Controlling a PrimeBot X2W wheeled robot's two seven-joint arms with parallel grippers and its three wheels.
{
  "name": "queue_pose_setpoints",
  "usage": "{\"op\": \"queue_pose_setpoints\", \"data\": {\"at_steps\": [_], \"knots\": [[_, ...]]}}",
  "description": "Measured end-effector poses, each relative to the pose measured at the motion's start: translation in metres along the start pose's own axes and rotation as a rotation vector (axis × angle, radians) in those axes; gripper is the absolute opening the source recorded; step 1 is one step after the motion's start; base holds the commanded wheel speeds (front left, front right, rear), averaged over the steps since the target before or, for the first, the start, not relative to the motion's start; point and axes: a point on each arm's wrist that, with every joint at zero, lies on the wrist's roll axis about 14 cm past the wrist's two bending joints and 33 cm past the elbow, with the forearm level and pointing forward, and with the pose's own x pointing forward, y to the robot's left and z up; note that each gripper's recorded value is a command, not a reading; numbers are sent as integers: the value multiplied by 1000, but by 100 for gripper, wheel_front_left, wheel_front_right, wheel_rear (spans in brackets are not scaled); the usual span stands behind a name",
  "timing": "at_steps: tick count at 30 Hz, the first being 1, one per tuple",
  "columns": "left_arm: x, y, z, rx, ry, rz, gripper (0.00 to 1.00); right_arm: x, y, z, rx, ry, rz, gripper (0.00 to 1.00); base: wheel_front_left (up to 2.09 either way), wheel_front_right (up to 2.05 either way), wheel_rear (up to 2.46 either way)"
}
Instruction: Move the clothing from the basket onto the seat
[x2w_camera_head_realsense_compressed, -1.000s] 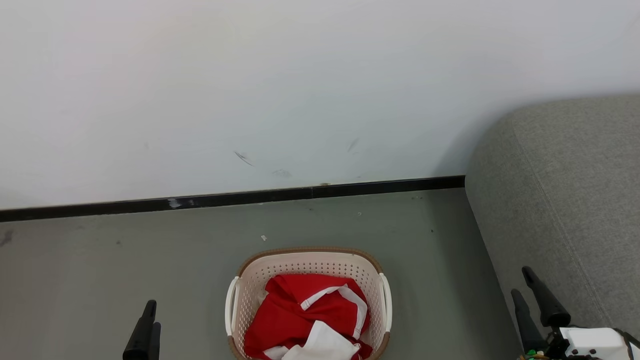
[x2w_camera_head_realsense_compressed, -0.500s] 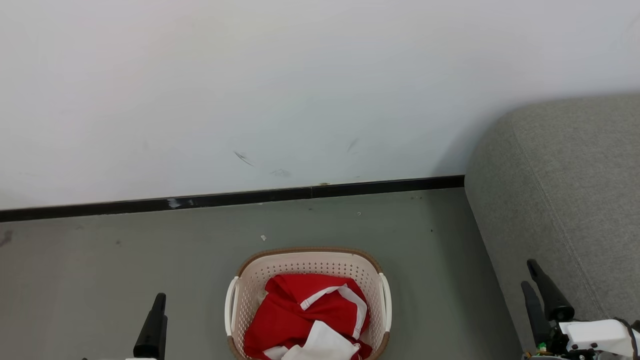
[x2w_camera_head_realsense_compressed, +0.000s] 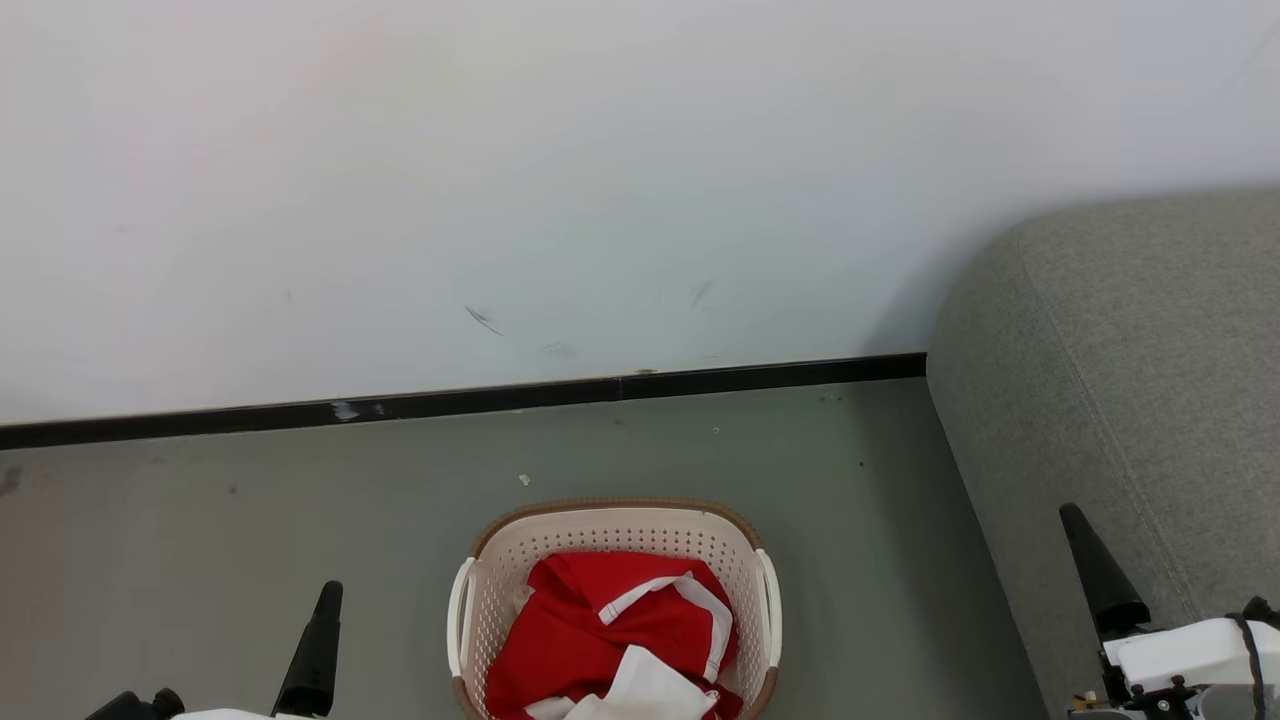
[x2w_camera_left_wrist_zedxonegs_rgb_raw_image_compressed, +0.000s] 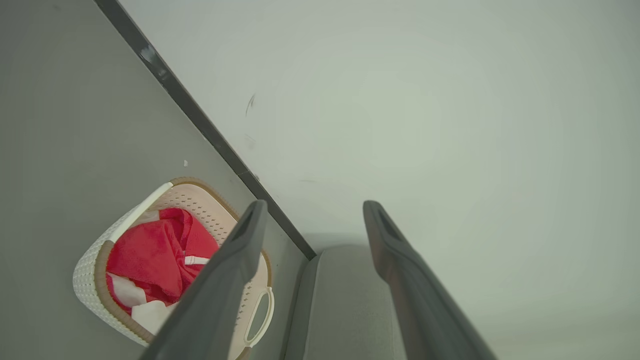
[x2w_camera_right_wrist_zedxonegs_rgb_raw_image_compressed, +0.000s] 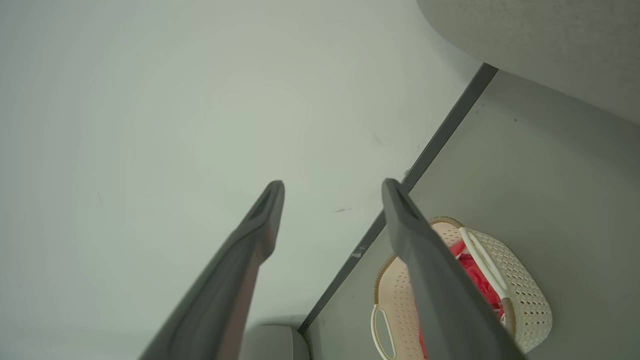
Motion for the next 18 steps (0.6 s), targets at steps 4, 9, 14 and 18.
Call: {"op": "queue_pose_setpoints", "data": {"at_steps": [4,9,14,18], "knots": [[1,-3,1,87,-1,-8,100,1,4,3,-94,-9,14,100,0,0,0],[2,-6,1,178,-5,-8,100,-3,1,3,-201,-11,8,100,0,0,0],[2,-9,-1,282,-8,-14,100,-3,5,5,-325,-26,18,100,0,0,0],[2,-13,-2,353,-16,-24,100,-7,6,6,-415,-36,23,100,0,0,0]]}}
